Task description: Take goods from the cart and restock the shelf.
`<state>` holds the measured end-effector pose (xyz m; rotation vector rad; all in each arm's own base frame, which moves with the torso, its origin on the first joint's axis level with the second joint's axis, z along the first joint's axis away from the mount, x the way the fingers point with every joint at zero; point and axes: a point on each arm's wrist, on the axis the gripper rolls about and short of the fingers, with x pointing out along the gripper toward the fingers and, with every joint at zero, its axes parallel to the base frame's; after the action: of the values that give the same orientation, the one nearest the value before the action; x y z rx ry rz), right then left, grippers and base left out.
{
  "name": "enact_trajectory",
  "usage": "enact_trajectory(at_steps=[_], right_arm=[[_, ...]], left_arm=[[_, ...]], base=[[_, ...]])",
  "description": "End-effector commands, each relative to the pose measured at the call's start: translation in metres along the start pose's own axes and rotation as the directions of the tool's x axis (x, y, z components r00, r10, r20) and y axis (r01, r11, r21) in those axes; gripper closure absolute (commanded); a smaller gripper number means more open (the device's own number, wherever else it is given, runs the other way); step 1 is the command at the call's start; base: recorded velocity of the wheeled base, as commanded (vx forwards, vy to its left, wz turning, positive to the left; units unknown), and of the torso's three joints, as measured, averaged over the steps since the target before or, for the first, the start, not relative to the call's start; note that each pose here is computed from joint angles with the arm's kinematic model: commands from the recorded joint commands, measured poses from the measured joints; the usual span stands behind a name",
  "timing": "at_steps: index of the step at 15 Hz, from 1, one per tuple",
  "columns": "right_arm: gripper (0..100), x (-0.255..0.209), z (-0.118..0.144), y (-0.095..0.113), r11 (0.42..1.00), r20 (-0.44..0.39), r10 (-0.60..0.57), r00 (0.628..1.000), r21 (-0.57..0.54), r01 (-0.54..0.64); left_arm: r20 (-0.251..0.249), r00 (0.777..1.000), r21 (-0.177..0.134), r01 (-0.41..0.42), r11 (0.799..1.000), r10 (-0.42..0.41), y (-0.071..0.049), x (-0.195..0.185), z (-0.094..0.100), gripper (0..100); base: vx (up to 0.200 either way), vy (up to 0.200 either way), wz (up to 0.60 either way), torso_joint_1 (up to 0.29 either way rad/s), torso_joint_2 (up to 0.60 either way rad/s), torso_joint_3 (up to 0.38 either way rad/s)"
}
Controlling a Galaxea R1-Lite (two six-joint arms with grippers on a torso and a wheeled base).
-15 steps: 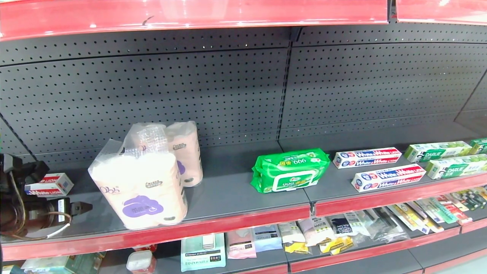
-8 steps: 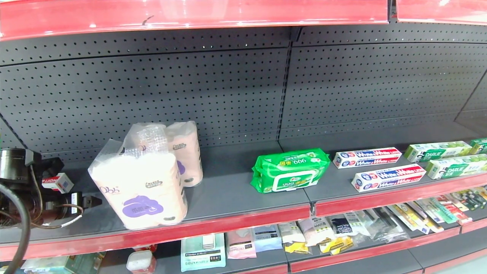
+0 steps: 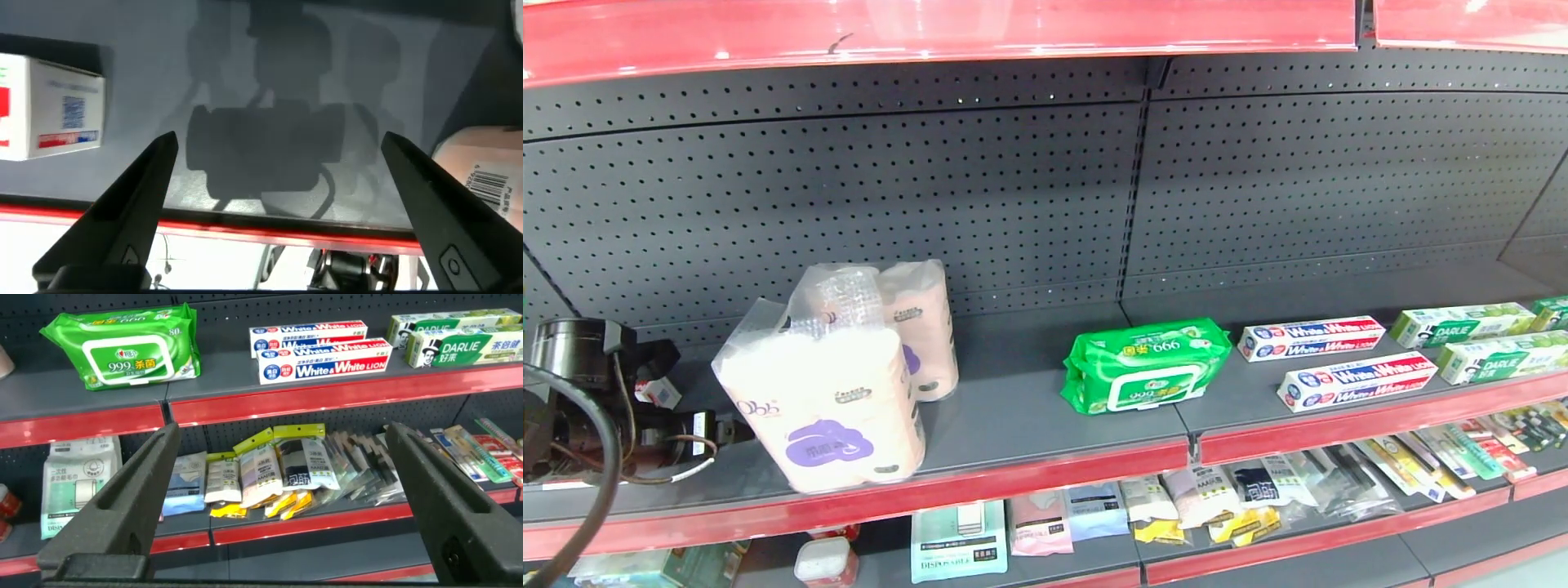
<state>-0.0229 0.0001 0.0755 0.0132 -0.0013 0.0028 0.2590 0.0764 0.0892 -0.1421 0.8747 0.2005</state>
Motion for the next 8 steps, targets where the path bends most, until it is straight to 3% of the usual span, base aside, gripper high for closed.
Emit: enact_trajectory(at_steps=[1,8], right_arm=[[0,0.000,0.000,0.000,1.000,-0.001,0.000,1.000,-0.001,0.000],[0,0.000,0.000,0.000,1.000,-0.001,0.000,1.000,0.001,0.000]], left_arm=[[-0.004,1.000,0.010,0.008,1.000,-0.008,-0.003,0.003,0.001,0],[-0.001,0.999,0.044,0.035,0.998,-0.035,-0.015,0.010,0.007,0]], base=[[0.000,0.000,0.00,0.000,0.00,0.000],[0.000,0.000,0.00,0.000,0.00,0.000]])
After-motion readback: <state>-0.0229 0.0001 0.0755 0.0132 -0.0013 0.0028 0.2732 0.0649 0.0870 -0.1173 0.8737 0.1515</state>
